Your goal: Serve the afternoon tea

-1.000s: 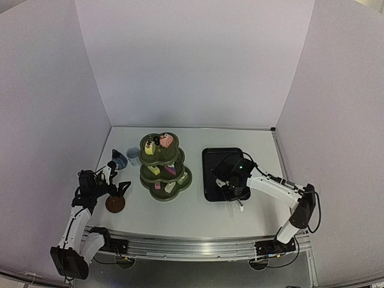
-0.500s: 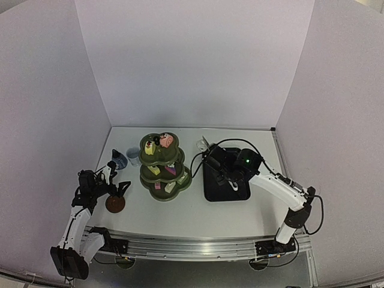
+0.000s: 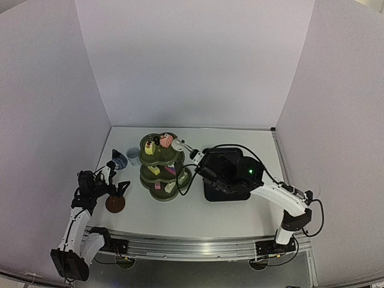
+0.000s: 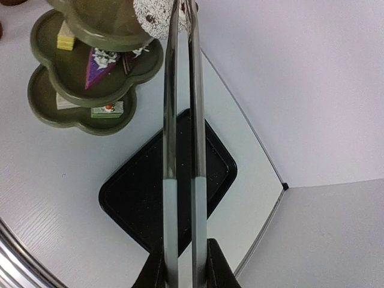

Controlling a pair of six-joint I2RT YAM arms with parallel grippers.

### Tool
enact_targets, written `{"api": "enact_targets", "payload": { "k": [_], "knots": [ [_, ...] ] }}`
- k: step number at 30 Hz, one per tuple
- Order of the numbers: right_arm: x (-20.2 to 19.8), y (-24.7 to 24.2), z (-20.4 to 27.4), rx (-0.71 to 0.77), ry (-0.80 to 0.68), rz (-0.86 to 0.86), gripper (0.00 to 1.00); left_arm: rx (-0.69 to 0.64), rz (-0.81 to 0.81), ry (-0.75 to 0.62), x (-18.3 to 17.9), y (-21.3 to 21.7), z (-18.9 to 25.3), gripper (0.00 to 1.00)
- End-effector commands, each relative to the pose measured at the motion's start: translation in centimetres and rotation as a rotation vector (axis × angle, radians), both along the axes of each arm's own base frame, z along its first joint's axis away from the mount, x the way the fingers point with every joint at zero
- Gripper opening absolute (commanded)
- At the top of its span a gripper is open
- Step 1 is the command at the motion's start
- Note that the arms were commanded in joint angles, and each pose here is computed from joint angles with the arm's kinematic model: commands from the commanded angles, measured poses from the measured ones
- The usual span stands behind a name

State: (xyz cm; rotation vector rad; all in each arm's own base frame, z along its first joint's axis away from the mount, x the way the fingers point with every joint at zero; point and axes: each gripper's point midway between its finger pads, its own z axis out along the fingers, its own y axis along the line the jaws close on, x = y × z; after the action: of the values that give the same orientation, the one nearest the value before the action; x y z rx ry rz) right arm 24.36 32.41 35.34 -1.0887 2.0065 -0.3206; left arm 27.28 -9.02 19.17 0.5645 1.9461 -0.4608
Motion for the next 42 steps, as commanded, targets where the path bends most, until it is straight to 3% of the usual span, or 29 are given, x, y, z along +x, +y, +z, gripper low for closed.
{"api": "enact_targets", "payload": {
  "k": [1,10,42],
  "knots": [
    [-0.8,2.0,-0.8,-0.082,0.001,0.119,0.0,0.003,0.003,-0.039,0.2,0.0,1.6,1.0],
    [0.0,4.1,-2.3,-0.168,-0.027,0.146,0.0,-0.002,-0.004,-0.035,0.4,-0.1,1.6,1.0],
    [3.1,6.7,-2.3,-0.203,-0.148,0.098,0.0,0.002,-0.009,-0.035,0.0,-0.2,1.1,1.0]
  ]
}}
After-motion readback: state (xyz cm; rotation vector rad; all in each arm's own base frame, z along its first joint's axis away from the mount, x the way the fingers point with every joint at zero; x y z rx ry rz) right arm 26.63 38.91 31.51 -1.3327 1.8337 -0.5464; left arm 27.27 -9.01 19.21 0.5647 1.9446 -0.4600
